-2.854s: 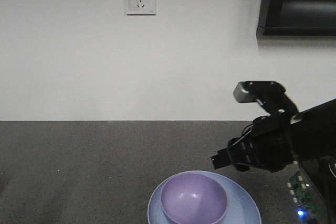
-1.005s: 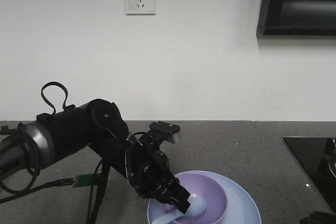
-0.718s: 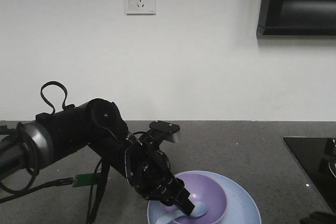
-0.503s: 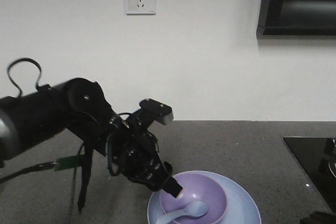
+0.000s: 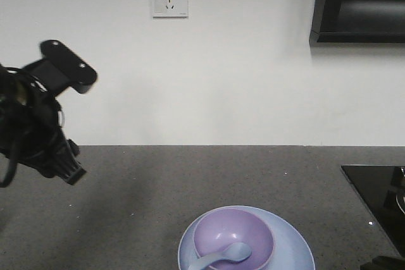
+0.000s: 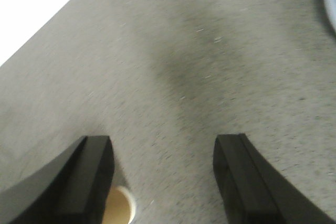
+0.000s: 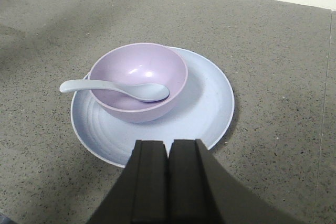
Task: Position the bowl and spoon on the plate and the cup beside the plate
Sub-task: 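Release the spoon and raise the left gripper away, then grasp the brown paper cup with the left gripper and lift it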
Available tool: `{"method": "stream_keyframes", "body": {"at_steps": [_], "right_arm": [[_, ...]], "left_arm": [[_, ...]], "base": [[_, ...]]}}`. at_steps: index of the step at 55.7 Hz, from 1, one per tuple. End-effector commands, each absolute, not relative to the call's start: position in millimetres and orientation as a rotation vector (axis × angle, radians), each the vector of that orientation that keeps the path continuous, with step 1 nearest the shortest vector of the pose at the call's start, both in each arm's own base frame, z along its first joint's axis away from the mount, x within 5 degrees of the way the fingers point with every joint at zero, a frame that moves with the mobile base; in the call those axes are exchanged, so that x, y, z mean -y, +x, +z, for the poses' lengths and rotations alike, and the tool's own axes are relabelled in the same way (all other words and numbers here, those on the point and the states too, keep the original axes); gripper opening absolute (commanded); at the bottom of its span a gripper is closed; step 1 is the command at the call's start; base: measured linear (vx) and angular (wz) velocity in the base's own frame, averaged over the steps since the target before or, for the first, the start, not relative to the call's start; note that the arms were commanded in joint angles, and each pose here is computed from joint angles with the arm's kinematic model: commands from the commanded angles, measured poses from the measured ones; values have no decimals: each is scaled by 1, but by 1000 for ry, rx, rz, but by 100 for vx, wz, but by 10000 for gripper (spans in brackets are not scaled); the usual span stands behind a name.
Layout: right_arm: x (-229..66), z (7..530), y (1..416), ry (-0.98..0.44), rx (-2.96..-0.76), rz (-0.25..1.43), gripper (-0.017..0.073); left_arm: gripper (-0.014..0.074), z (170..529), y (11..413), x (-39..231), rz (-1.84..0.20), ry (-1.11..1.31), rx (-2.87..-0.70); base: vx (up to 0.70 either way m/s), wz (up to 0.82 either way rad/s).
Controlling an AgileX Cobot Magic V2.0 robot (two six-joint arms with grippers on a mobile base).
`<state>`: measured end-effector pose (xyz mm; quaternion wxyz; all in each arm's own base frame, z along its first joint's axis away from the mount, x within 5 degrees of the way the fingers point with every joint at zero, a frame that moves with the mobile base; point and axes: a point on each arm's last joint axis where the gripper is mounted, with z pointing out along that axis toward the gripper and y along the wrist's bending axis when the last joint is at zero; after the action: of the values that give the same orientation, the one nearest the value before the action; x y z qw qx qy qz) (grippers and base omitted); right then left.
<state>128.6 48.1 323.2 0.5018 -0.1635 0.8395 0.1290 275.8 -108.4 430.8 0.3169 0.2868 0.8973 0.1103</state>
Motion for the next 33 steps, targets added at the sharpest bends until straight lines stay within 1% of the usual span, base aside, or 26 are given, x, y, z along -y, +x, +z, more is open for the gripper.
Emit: {"method": "stream_keyframes", "body": {"at_steps": [1,9,14,24,33], "right_arm": [[-47,339,131,-362,-1933,304,-8],[-47,339,131,-362,-1933,304,-8],[-47,338,131,-364,-1939,305,-8],[-47,338,131,-363,-1935,303,-8],[-47,338,131,-363,-1935,304,-8]], "left_arm": [[535,448,263,80,336,614,-2337],[535,428,264,43,409,491,-2442],[535,416,267,26,440,429,-2495],[535,392,274,5,471,366,-2536],[533,374,278,-3,428,331,-2553]], "base": [[0,0],[0,0],[0,0],[0,0],[0,0]]}}
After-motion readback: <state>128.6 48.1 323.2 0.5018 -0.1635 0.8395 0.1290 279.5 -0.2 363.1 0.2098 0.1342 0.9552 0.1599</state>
